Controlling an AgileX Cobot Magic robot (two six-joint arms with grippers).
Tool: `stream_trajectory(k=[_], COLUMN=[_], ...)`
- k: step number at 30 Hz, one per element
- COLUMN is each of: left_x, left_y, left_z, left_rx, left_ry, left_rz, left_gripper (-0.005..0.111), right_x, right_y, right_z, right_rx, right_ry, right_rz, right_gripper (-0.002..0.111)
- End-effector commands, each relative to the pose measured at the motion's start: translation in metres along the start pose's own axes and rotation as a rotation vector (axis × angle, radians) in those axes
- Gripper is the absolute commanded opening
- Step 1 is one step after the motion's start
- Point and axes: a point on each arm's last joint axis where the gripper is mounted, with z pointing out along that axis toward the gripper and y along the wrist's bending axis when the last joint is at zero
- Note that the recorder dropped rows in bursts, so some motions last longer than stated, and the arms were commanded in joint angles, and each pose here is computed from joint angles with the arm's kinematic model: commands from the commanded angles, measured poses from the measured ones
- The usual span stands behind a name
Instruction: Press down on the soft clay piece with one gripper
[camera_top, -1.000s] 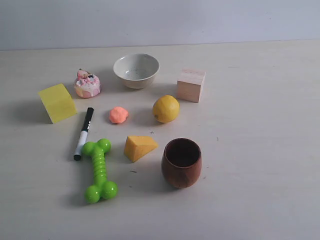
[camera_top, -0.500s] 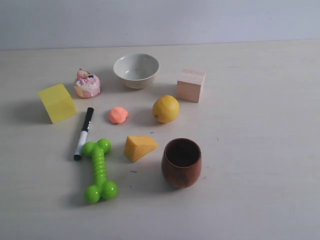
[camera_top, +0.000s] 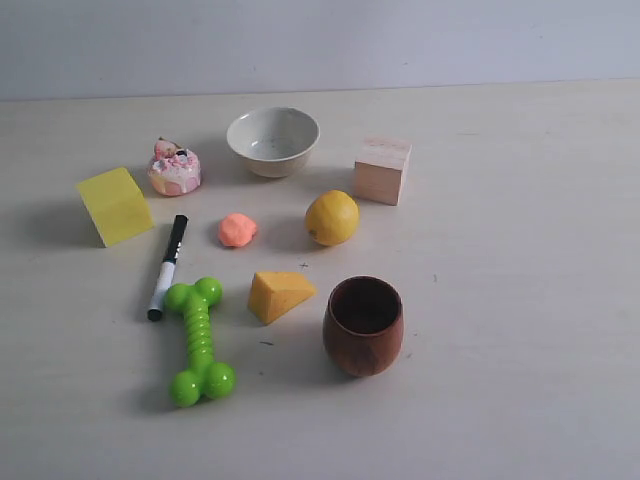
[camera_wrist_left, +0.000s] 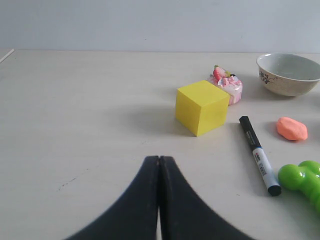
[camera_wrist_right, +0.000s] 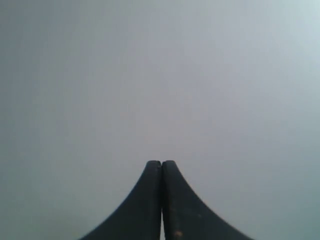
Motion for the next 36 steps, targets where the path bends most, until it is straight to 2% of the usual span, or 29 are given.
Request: stream_trajectory(k=[1,4,7,10,14,17,21,24,26,30,36], left_x=[-0.002,-0.002,-0.002,-0.002,-0.002,-0.002,-0.002,-0.002,-0.002,-0.002,-0.002], left_y=[0.000,0.000,0.000,0.000,0.000,0.000,0.000,0.000,0.000,0.000,0.000], left_z=[0.000,0.000,0.000,0.000,0.000,0.000,0.000,0.000,0.000,0.000,0.000], left_rx=[0.006,0.006,0.006,0.006,0.006,0.006,0.006,0.006,0.006,0.006,0.006], left_ry=[-0.015,-0.015,-0.015,-0.015,-0.015,-0.015,-0.015,-0.015,-0.015,-0.015,-0.015], left_rz=[-0.001,-0.001,-0.001,-0.001,-0.001,-0.001,-0.001,-0.001,-0.001,-0.001,-0.001], left_gripper=[0.000,0.000,0.000,0.000,0.000,0.000,0.000,0.000,0.000,0.000,0.000], right_x=[-0.026,-0.038,-0.057,-0.079,-0.111,-0.134,-0.160,-0.161,-0.162,-0.151,-0.114], right_y=[0.006,0.008,0.014,0.018,0.020,0.026,0.039,0.049,0.056,0.066,0.066], right_z=[-0.005,0.000,0.010,0.021,0.046,0.069,0.105,0.139,0.160,0.195,0.238], right_rx=[-0.096,-0.110,-0.109,-0.115,-0.112,-0.154,-0.284,-0.407,-0.497,-0.657,-0.711], right_ry=[-0.298,-0.271,-0.130,-0.075,-0.050,-0.033,0.035,0.182,0.249,0.358,0.536], right_rz=[0.217,0.267,0.162,0.078,0.075,0.011,-0.094,-0.111,0.001,0.082,0.251], right_gripper=[0.000,0.000,0.000,0.000,0.000,0.000,0.000,0.000,0.000,0.000,0.000])
